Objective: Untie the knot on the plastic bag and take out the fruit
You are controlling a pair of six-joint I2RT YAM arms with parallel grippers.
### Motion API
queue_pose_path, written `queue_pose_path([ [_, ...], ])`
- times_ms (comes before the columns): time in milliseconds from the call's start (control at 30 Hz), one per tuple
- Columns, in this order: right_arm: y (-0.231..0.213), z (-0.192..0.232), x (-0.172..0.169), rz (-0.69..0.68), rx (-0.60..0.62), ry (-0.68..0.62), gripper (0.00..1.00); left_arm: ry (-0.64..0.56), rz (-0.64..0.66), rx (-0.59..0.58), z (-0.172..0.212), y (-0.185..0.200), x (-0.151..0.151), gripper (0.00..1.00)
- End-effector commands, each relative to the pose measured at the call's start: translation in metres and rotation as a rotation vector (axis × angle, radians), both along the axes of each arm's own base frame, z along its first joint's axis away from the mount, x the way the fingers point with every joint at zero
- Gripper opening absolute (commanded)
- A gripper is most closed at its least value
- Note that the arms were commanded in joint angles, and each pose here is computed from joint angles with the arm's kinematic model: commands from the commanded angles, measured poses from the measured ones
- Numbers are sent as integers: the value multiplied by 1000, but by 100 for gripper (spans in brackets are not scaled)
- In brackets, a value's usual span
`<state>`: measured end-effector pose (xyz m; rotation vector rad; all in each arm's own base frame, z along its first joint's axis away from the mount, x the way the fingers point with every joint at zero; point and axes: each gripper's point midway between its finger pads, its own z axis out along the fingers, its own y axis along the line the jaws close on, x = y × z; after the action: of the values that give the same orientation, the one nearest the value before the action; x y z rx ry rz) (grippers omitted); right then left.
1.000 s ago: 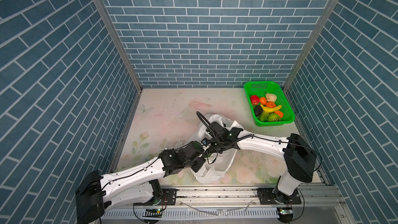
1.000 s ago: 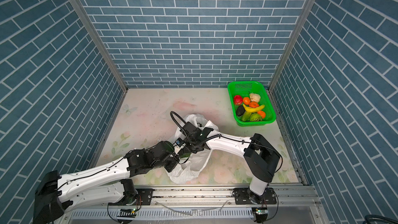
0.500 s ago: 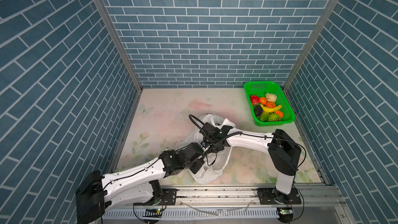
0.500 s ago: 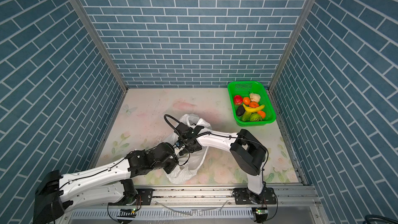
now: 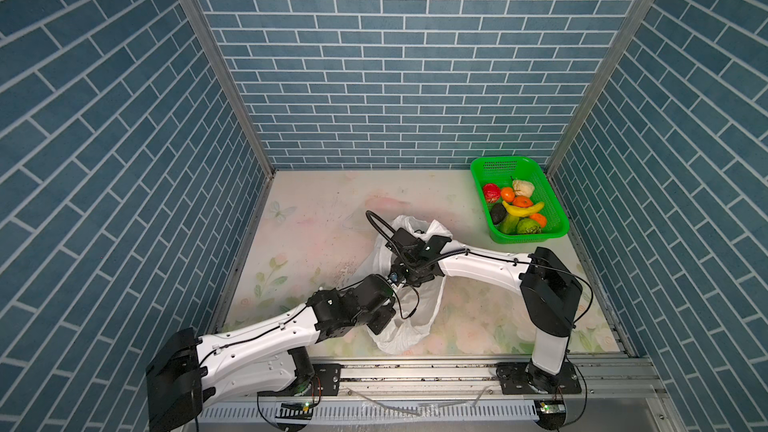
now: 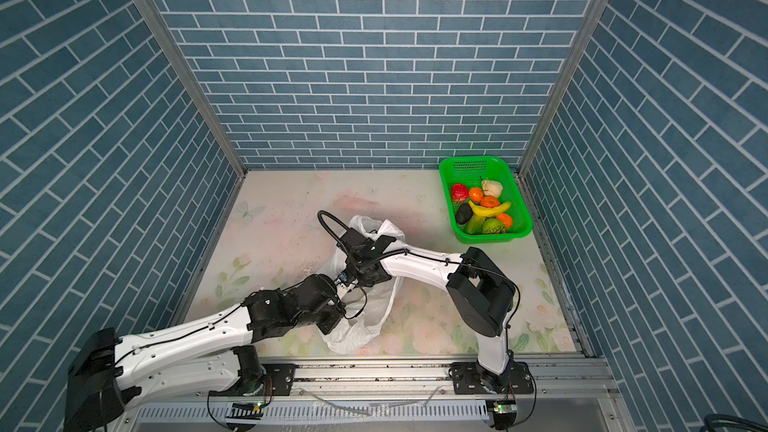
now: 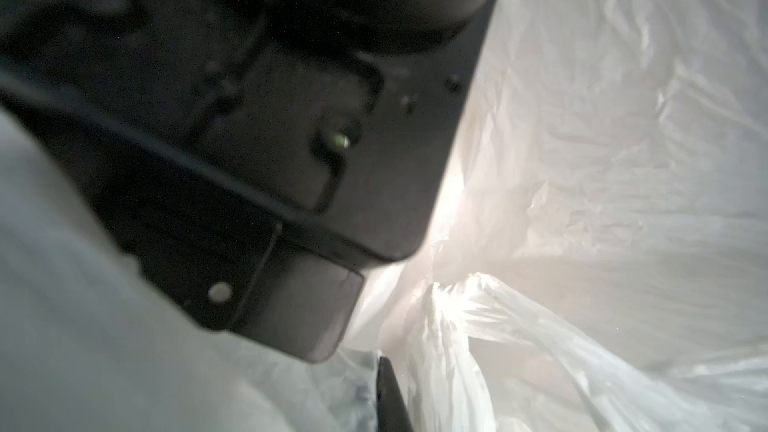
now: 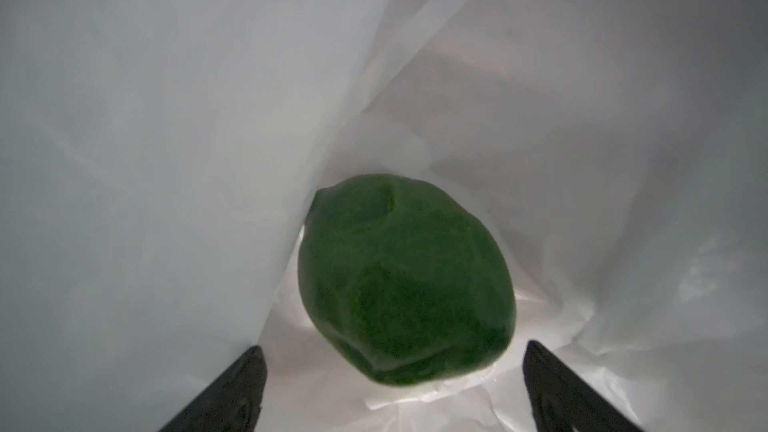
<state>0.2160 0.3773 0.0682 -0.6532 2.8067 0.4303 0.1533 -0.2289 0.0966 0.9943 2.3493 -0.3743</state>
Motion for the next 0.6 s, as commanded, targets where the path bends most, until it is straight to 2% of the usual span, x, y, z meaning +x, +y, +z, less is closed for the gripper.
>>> queue_pose_path([
  [0,12,8,4,60,3,-21,96,-10,-10,-15,5,-2,0,0],
  [133,19,-1,8,66,-16,-10,93,2,-17,-15,3,-3,-2,0],
  [400,24,-18,10,65,-42,18,68,7,-21,-21,4,-4,-3,0],
  [567,21,-12,11,54,-28,-2,52,1,-19,-25,6,-3,-3,0],
])
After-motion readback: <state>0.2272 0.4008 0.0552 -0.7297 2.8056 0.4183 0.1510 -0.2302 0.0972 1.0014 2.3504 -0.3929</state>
